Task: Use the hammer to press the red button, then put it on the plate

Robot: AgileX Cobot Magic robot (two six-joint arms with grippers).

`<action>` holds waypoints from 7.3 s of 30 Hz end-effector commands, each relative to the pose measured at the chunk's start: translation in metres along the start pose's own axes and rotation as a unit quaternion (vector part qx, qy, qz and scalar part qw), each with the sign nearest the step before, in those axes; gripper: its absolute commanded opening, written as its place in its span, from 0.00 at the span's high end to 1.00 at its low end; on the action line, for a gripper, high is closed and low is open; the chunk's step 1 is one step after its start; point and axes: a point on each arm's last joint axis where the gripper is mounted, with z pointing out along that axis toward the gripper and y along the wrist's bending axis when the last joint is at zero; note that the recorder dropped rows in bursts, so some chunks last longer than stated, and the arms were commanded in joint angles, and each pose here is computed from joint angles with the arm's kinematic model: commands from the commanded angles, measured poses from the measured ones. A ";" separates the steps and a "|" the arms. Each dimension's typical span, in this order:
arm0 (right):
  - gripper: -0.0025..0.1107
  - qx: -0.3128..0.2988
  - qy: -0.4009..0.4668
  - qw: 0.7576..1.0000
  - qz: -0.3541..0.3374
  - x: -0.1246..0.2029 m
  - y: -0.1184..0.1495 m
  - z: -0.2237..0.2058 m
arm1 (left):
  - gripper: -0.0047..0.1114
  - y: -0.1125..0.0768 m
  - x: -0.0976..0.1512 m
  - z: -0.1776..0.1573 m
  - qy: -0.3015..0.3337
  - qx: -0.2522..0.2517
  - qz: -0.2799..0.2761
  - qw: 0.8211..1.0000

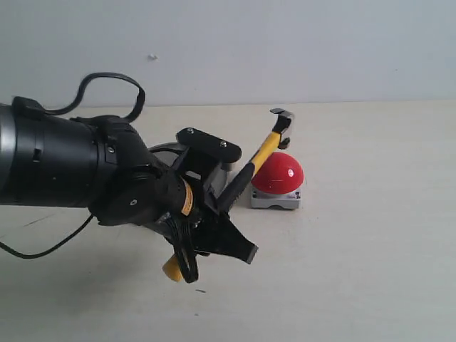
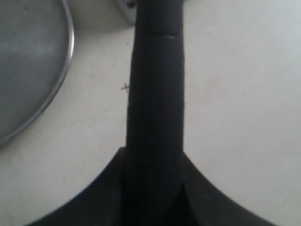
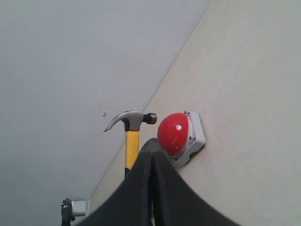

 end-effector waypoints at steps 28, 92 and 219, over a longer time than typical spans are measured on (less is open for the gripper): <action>0.98 0.000 -0.004 1.000 -0.010 0.000 0.000 0.001 | 0.96 0.133 0.004 -0.094 -0.117 -0.026 -0.186 0.975; 0.98 0.000 -0.004 1.000 -0.011 0.000 0.000 0.001 | 0.96 0.153 -0.005 0.051 -0.100 0.155 -0.379 0.907; 0.98 -0.006 -0.004 1.000 -0.011 0.000 0.001 0.001 | 0.96 0.077 0.194 -0.206 -0.489 0.058 -0.160 0.856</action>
